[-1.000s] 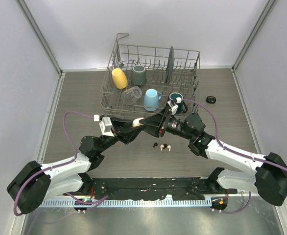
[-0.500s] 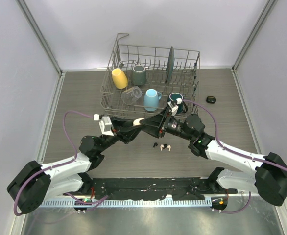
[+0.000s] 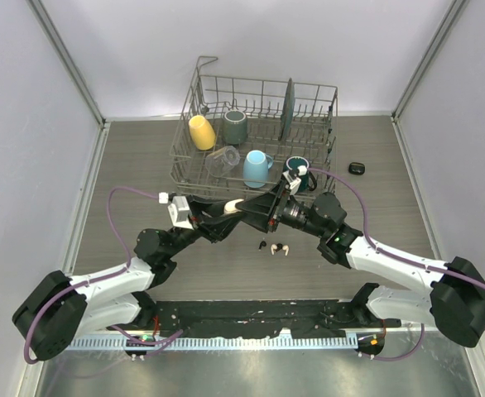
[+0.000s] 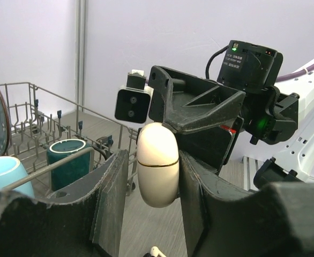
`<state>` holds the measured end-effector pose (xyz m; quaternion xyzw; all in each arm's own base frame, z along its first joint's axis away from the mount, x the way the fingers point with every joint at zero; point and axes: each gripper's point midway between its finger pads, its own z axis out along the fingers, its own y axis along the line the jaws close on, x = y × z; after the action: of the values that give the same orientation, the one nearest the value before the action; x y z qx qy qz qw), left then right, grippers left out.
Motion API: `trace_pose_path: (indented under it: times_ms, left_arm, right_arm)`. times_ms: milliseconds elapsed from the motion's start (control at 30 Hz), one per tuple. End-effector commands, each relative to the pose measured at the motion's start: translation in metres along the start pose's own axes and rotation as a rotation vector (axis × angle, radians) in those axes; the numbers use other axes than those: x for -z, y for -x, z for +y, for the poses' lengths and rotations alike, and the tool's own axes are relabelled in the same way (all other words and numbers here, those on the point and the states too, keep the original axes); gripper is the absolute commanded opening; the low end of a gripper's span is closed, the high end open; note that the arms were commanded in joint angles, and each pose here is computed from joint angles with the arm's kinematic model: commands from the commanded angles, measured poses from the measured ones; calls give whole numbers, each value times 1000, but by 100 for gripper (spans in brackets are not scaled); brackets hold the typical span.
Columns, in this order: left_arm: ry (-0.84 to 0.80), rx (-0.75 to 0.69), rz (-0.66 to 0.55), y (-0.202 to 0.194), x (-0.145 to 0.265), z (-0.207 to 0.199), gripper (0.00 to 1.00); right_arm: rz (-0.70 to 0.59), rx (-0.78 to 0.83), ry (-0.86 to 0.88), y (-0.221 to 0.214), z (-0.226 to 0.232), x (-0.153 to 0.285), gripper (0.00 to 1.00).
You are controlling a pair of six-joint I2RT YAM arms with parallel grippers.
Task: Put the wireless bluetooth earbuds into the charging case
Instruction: Open the charging case.
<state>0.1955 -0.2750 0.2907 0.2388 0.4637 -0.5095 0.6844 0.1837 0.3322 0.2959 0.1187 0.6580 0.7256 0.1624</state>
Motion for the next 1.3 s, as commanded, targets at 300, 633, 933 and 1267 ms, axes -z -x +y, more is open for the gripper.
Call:
trace_pose_path:
  times_ms: [300,633,933,1267]
  left_arm:
    - [-42,-69,-149,41,-12,-8,38]
    - [-49,-70,-151,43,-13,-10,40]
    - [-47,-76,-141,38,-11,-9,0]
    - [-51,-61,-171,41,-1,-13,0]
  right_arm:
    - [3,18,86,-2,22,-1,1]
    - [1,15,80,-3,19,-1,1]
    - [1,7,83,-3,19,0,2]
    - [-55,138,23,1,19,12,72]
